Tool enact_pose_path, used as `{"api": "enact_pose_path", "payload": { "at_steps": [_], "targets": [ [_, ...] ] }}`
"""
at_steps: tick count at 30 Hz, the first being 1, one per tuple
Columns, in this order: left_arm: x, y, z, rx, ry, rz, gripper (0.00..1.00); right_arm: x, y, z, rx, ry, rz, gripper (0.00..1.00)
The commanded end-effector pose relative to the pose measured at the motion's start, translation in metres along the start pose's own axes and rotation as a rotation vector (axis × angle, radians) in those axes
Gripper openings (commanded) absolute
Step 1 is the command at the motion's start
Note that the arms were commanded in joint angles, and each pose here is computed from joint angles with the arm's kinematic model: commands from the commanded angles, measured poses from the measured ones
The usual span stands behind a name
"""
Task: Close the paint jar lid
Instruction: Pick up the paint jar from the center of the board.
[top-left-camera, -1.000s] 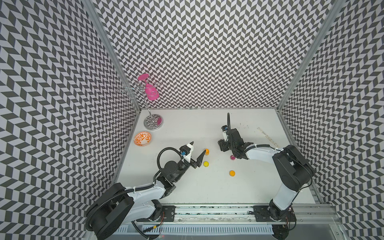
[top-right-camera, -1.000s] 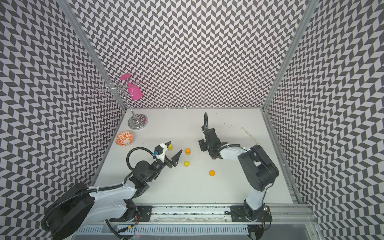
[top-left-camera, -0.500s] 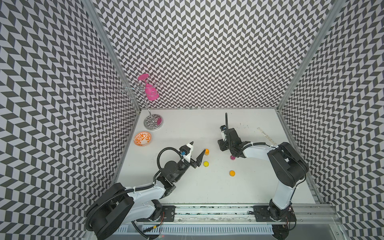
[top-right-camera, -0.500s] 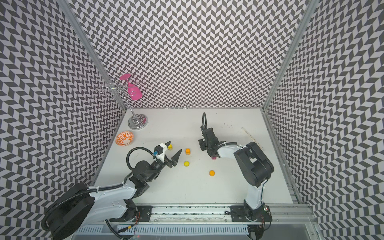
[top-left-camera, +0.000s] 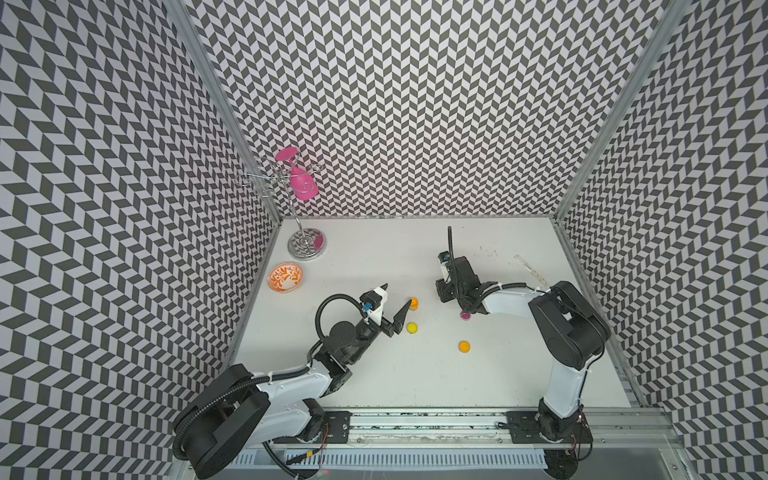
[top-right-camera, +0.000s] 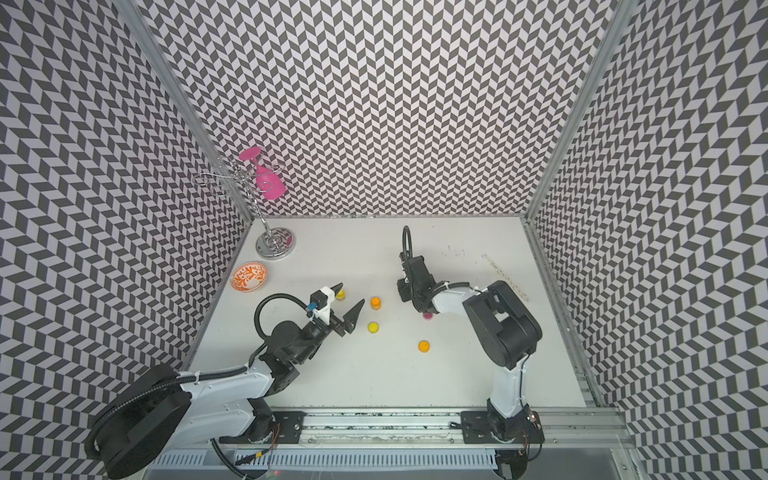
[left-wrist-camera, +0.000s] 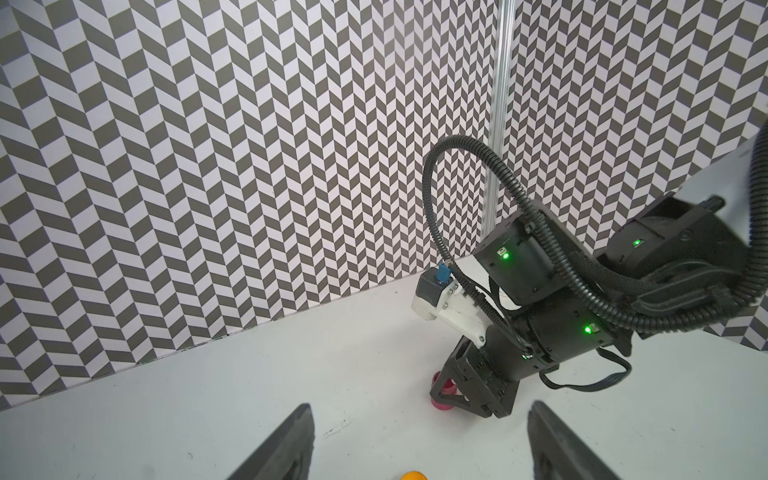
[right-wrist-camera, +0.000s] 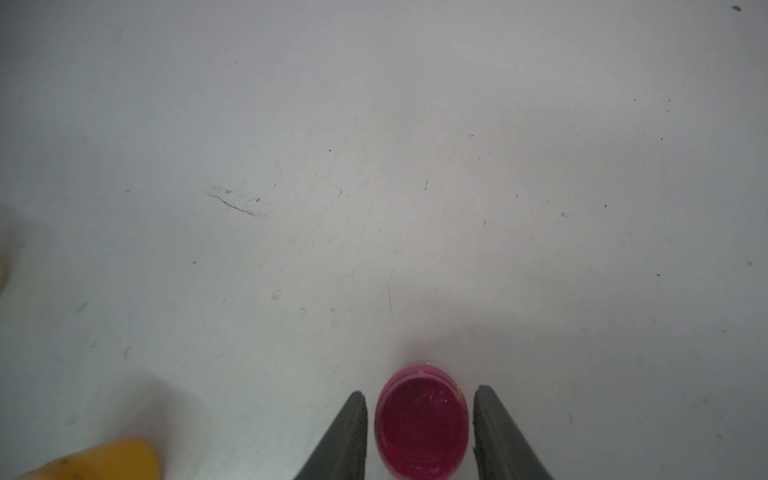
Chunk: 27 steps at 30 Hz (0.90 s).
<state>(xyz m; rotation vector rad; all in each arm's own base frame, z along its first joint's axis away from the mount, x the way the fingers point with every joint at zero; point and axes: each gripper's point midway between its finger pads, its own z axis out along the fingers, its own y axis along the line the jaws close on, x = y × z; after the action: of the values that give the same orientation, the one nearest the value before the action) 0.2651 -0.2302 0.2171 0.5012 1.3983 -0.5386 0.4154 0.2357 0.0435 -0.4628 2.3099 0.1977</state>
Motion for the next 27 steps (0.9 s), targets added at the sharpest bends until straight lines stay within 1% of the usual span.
{"api": "enact_pose_path", "payload": {
  "at_steps": [1,11,15,20,23,25,27],
  "targets": [
    [-0.01,-0.003,0.005,0.015,-0.024,-0.015,0.8,-0.013,0.004,0.002,-0.006,-0.033,0.001,0.37],
    [-0.01,-0.003,0.006,0.016,-0.02,-0.011,0.8,-0.012,0.006,0.003,-0.013,-0.026,-0.005,0.31],
    [-0.007,-0.004,0.01,0.022,-0.006,0.007,0.8,-0.017,0.004,-0.006,-0.008,-0.041,-0.009,0.31],
    [-0.001,-0.007,0.015,0.034,0.01,0.04,0.79,-0.029,0.008,-0.026,-0.036,-0.061,-0.009,0.31],
    [0.001,-0.011,0.015,0.061,-0.018,0.087,0.78,-0.036,0.016,-0.041,-0.088,-0.068,-0.009,0.31],
    [0.001,-0.018,0.01,0.098,-0.062,0.134,0.75,-0.042,0.021,-0.055,-0.126,-0.084,-0.008,0.3],
    [-0.002,-0.028,-0.001,0.152,-0.129,0.192,0.73,-0.048,0.027,-0.069,-0.161,-0.107,-0.009,0.3]
  ]
}}
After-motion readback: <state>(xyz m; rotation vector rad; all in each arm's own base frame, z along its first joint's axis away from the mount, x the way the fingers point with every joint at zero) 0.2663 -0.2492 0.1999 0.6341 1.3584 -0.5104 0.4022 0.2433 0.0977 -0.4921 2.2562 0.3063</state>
